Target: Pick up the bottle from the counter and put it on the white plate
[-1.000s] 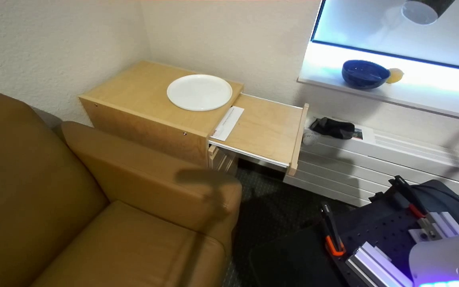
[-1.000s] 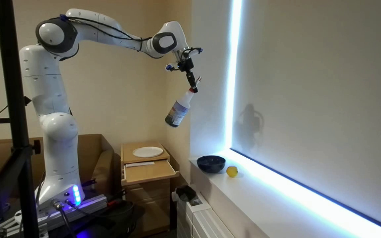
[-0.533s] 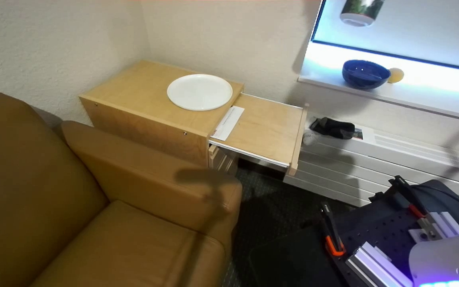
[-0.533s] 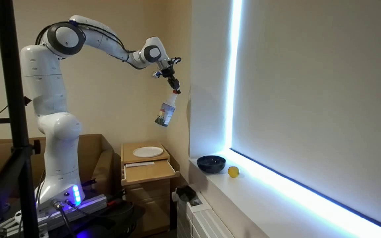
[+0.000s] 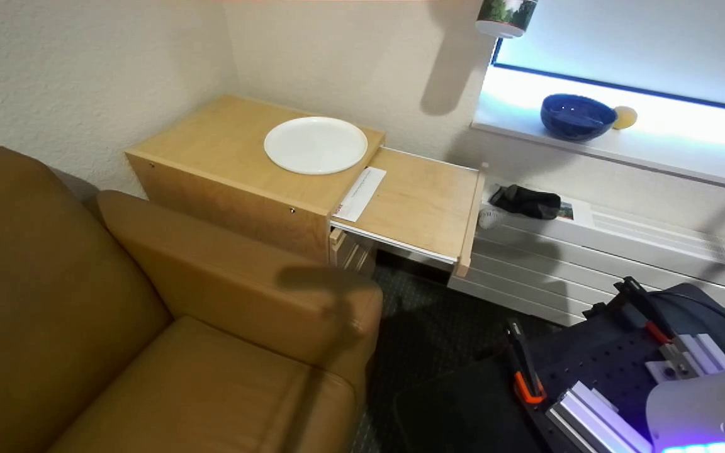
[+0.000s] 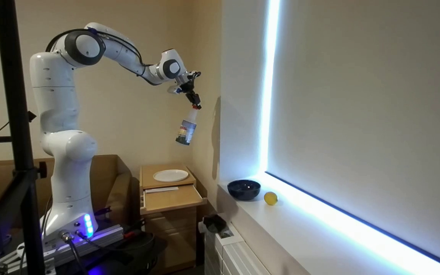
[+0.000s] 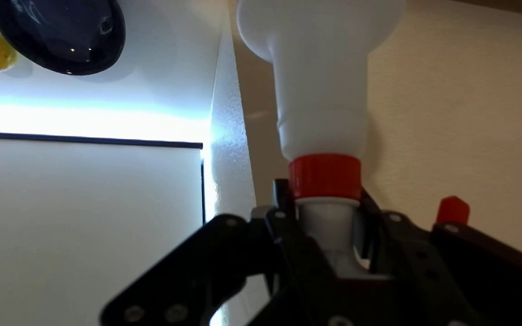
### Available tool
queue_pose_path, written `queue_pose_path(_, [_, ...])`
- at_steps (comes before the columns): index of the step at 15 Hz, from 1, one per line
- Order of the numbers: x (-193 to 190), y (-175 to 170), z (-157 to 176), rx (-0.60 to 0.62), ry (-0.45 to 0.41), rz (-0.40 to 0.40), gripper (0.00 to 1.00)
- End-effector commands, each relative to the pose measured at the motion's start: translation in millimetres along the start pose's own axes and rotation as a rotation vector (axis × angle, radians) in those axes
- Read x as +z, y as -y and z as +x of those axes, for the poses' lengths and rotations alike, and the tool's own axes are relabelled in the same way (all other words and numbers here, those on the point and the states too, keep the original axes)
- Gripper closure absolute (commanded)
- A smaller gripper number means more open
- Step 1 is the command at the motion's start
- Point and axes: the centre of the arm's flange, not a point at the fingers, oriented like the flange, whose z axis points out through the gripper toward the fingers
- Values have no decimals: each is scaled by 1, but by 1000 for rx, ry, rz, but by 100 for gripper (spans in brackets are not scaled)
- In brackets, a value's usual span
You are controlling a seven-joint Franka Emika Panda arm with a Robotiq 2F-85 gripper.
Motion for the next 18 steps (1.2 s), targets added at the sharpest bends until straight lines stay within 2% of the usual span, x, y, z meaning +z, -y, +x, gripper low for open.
queue_pose_path(1, [9,15,-4,-22,-11,5,92])
queue_pose_path(7, [44,145,-27,-209,-92,91,92])
queue_pose_path(11, [73,205,-42,-333,-173,118,92])
queue_pose_path(13, [71,210,-42,-308,-190,152,92])
queue_pose_path(14, [76,200,-62,-322,-133,130,67])
queue_pose_path(18, [78,205,-53,-313,-157,144,67])
